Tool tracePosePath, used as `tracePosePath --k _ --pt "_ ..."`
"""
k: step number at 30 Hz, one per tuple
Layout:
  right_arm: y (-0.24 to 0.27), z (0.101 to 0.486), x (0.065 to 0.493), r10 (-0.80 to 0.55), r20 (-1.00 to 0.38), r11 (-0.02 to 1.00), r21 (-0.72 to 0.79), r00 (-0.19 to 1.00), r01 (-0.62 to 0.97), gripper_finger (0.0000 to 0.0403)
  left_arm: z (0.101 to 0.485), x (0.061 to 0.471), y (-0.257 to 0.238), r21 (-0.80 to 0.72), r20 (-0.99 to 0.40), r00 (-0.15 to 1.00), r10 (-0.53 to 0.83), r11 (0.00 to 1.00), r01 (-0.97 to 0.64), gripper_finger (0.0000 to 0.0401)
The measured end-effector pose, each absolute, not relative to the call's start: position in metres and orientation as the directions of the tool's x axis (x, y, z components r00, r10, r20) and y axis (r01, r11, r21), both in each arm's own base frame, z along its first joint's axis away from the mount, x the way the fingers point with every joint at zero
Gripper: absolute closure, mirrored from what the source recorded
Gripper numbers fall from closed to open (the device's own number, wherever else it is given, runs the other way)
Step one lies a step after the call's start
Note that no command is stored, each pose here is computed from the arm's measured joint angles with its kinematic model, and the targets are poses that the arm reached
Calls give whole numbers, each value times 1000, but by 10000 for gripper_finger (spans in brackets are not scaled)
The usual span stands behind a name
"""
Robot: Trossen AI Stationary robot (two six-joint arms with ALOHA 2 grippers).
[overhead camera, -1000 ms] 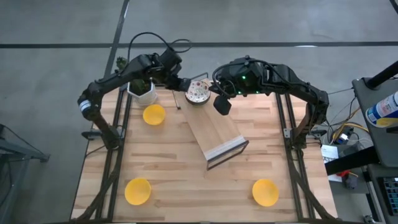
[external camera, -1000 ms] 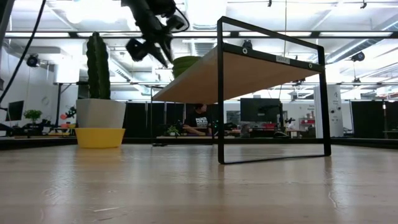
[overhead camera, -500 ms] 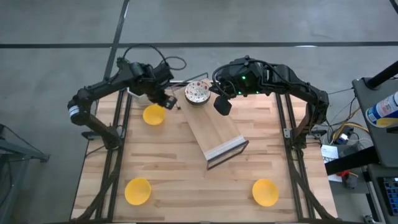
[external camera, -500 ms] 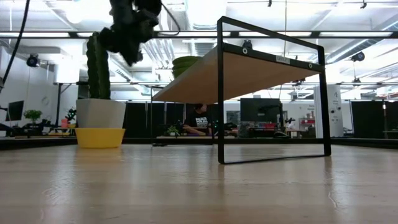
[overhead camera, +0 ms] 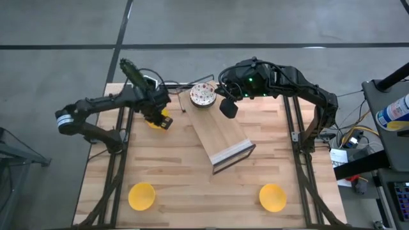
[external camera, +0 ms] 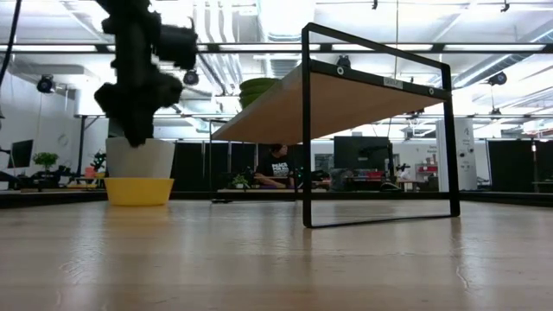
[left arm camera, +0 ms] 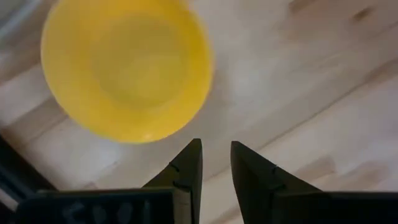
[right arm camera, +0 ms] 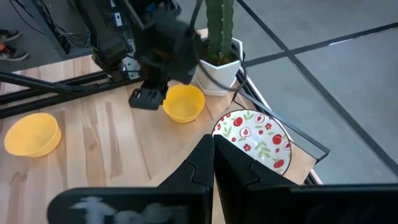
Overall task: Pick & Place Mini bowls
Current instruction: Put the top yellow bowl on the shelf
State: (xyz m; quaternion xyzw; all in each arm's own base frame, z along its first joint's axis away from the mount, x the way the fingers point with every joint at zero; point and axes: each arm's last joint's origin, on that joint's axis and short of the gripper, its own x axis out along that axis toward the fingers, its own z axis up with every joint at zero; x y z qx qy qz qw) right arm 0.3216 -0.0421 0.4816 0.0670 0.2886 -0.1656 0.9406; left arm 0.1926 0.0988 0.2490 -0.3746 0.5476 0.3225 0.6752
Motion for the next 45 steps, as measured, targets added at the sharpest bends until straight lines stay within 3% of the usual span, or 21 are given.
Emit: tracePosePath --k 8,17,40,45 --pt "-42 482 322 -273 -562 932 47 781 360 394 212 188 98 -90 -982 168 80 589 -803 325" --pt "-42 482 322 -273 -562 923 75 781 377 394 206 190 99 -79 -976 195 95 681 -728 325" --pt "-42 484 325 -275 -532 920 94 801 379 394 179 185 95 -90 -973 217 82 728 -680 326" --pt "-42 484 325 -275 -532 920 94 801 379 394 181 186 96 -96 -970 228 84 730 -677 376"
